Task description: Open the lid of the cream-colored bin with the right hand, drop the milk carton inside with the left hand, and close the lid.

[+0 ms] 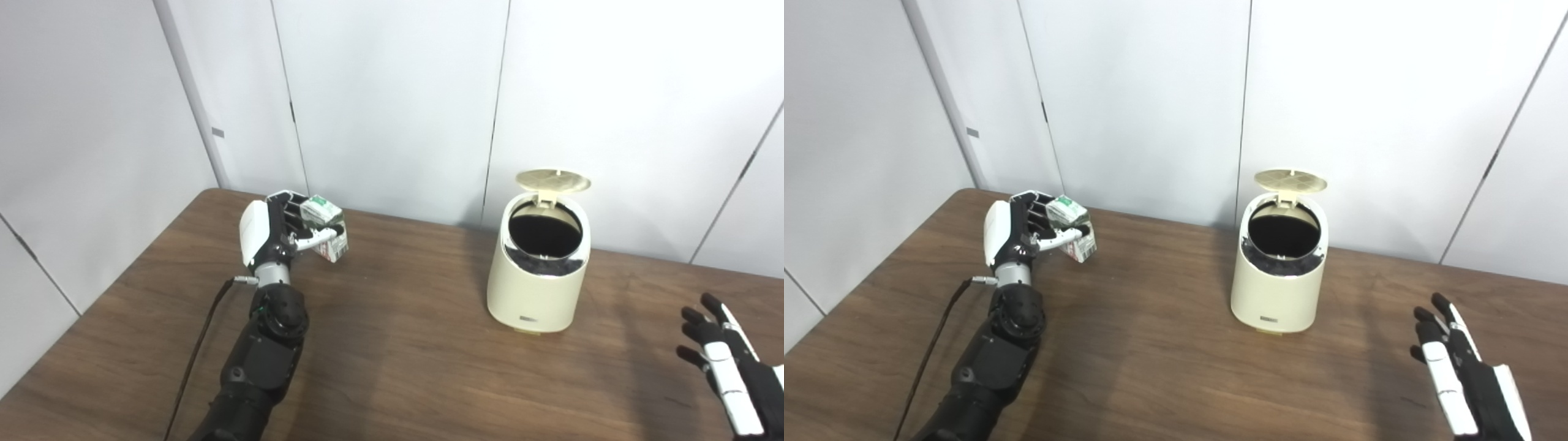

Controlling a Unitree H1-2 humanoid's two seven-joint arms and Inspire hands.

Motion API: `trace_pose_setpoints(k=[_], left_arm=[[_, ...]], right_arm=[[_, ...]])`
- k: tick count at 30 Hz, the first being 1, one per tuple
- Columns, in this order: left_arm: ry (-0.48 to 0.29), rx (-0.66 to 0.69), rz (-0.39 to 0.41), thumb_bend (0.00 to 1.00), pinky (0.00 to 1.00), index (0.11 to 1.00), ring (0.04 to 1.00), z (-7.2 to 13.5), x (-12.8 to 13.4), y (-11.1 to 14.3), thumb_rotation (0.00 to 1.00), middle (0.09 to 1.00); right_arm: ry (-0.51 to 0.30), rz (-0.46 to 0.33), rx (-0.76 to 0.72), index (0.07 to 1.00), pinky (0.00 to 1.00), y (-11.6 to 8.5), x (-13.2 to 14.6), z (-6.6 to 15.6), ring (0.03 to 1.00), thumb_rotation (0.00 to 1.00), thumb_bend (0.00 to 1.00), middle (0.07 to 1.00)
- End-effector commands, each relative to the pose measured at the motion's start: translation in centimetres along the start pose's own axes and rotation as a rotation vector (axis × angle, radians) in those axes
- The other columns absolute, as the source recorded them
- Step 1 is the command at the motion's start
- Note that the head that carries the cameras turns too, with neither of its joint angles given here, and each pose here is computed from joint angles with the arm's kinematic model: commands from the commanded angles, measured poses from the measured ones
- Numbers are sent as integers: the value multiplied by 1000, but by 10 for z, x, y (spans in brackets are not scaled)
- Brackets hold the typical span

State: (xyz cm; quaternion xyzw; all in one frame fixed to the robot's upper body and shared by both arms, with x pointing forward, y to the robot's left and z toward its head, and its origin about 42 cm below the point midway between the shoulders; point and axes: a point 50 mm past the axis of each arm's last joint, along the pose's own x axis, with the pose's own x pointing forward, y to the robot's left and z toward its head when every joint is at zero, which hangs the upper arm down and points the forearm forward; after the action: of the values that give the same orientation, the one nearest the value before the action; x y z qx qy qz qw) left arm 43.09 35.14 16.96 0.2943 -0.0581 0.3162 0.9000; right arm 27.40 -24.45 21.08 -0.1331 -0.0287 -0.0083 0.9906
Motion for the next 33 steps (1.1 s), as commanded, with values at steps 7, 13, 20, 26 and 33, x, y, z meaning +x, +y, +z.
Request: trace_pose_setpoints(k=[7,13,20,26,33], left_arm=[[-114,-57,92,504,417,472,452,37,17,9,0,501],[-172,-133,109,503,409,480,439,57,3,15,0,504],[-261,-225,82,482,352,488,432,89,-13,20,0,498],[-362,-265,44,476,337,495,436,120,-28,25,0,489],[-451,-312,-2,477,335,492,438,150,-46,28,0,483]], right_arm=[[-56,-11,-9,955,830,-3,0,13,907,924,455,897],[-55,-8,-18,960,842,-1,3,13,918,914,476,907],[-57,-10,-34,966,847,1,5,11,916,924,476,911],[-63,-15,-14,961,851,4,7,7,911,898,501,909],[-62,-15,-13,974,858,10,4,6,915,905,492,916]])
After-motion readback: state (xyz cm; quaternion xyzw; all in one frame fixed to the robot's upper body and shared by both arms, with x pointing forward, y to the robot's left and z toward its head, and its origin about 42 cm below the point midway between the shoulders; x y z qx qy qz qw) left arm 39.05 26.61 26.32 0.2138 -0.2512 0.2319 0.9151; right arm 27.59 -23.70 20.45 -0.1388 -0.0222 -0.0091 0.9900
